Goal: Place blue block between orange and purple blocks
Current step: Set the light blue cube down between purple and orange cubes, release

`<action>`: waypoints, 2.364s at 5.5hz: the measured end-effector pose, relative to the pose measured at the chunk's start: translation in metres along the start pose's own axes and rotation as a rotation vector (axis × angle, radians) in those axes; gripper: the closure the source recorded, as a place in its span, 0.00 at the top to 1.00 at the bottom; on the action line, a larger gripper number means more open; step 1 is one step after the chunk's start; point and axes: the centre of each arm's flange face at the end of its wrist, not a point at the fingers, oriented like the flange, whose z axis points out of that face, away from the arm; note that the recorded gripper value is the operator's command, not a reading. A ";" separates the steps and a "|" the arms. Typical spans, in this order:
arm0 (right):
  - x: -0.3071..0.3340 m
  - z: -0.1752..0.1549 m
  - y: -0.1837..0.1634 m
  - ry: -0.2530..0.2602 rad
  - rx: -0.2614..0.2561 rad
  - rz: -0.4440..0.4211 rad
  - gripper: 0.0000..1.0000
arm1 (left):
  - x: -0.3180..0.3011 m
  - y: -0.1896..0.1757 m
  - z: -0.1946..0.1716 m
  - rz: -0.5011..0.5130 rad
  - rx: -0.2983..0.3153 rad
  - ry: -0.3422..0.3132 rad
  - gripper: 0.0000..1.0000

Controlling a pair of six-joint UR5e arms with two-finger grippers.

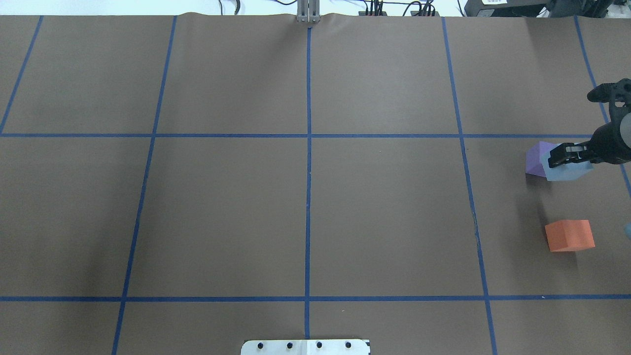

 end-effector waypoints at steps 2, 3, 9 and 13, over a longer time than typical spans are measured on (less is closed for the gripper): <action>-0.001 0.018 0.021 -0.036 0.008 -0.013 0.14 | 0.000 0.000 0.000 0.002 0.001 0.002 1.00; 0.002 0.033 0.029 -0.047 0.022 -0.025 0.17 | 0.001 0.000 -0.001 0.001 0.002 0.004 1.00; 0.000 0.053 0.042 -0.023 0.061 -0.082 1.00 | 0.001 0.000 0.000 0.000 0.002 0.007 1.00; 0.144 -0.062 -0.011 0.028 0.020 -0.238 1.00 | 0.000 0.001 0.000 0.002 0.002 0.007 1.00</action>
